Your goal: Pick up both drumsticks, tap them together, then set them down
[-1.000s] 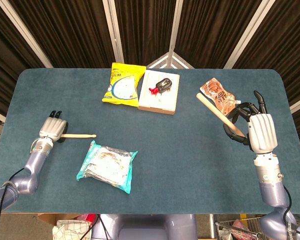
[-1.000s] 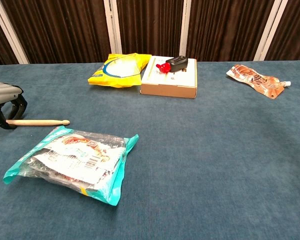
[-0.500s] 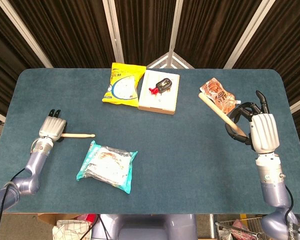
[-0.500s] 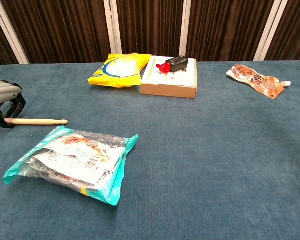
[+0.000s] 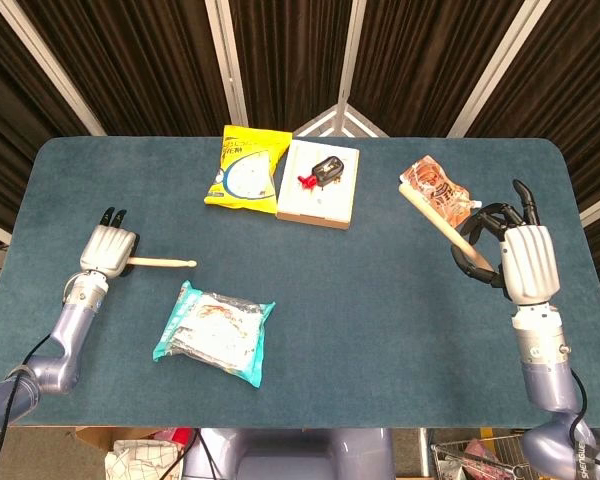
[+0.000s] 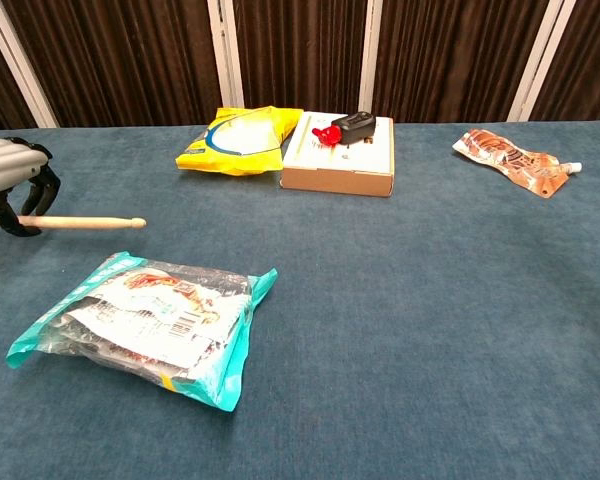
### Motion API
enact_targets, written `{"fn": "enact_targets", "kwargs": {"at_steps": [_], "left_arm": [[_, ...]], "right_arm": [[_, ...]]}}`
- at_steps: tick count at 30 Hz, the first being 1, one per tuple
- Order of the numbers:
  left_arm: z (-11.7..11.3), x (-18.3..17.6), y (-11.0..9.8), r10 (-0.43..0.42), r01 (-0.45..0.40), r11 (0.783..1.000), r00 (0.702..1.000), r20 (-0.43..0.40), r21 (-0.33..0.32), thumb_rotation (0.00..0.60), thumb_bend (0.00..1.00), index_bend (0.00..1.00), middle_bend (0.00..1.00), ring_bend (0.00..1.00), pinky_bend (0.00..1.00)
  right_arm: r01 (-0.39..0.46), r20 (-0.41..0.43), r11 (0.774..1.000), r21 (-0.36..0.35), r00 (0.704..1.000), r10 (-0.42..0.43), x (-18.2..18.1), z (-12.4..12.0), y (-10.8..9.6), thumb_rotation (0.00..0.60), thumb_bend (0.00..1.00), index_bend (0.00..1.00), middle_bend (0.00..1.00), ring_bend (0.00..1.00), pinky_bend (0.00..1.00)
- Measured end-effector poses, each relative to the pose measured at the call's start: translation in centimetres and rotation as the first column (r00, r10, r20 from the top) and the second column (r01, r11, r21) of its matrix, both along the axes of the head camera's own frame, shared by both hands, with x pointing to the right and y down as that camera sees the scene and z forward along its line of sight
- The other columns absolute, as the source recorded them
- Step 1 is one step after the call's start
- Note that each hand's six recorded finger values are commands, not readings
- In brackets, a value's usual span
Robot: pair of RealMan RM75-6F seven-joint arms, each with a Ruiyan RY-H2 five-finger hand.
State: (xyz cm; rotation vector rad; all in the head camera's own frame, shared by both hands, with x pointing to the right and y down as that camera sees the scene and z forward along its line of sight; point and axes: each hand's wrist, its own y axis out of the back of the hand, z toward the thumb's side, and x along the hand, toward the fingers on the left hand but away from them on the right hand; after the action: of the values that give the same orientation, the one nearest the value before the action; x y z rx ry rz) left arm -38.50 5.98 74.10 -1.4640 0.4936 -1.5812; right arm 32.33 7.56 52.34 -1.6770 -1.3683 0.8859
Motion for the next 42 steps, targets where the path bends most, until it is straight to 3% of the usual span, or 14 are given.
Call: {"fn": "enact_targets", "kwargs": {"at_steps": [9, 15, 22, 32, 42], "left_arm": [[-2.5, 0.1, -0.5, -0.066, 0.077, 0.996, 0.978, -0.196, 0.047, 0.600, 0.40, 0.63, 0.59, 0.07, 0.00], [-5.4, 1.0, -1.1, -0.097, 0.119, 0.992, 0.939, -0.331, 0.045, 0.600, 0.40, 0.63, 0.59, 0.08, 0.00], [-9.6, 3.7, -1.5, -0.112, 0.138, 0.990, 0.872, -0.477, 0.020, 0.600, 0.40, 0.63, 0.59, 0.08, 0.00], [-13.7, 7.1, -1.4, -0.118, 0.135, 0.991, 0.806, -0.581, -0.015, 0.600, 0.40, 0.63, 0.59, 0.08, 0.00], [-15.5, 10.0, -1.5, -0.136, 0.137, 0.989, 0.741, -0.658, -0.051, 0.600, 0.39, 0.63, 0.59, 0.07, 0.00]], "right_arm": [[0.018, -0.004, 1.000, -0.008, 1.000, -0.018, -1.5, 0.6, -1.3, 0.600, 0.43, 0.72, 0.66, 0.37, 0.00], [0.035, 0.007, 0.999, -0.006, 0.999, -0.035, -3.1, 1.0, -2.8, 0.600, 0.43, 0.72, 0.66, 0.37, 0.00], [0.110, 0.033, 0.994, 0.025, 0.993, -0.111, -6.7, 1.4, -5.0, 0.600, 0.43, 0.72, 0.66, 0.37, 0.00], [0.239, -0.046, 0.968, 0.071, 0.971, -0.236, -12.6, 3.8, -8.1, 0.600, 0.43, 0.72, 0.66, 0.37, 0.00], [0.279, -0.120, 0.954, 0.110, 0.956, -0.266, -15.8, 5.5, -10.4, 0.600, 0.43, 0.73, 0.66, 0.37, 0.00]]}}
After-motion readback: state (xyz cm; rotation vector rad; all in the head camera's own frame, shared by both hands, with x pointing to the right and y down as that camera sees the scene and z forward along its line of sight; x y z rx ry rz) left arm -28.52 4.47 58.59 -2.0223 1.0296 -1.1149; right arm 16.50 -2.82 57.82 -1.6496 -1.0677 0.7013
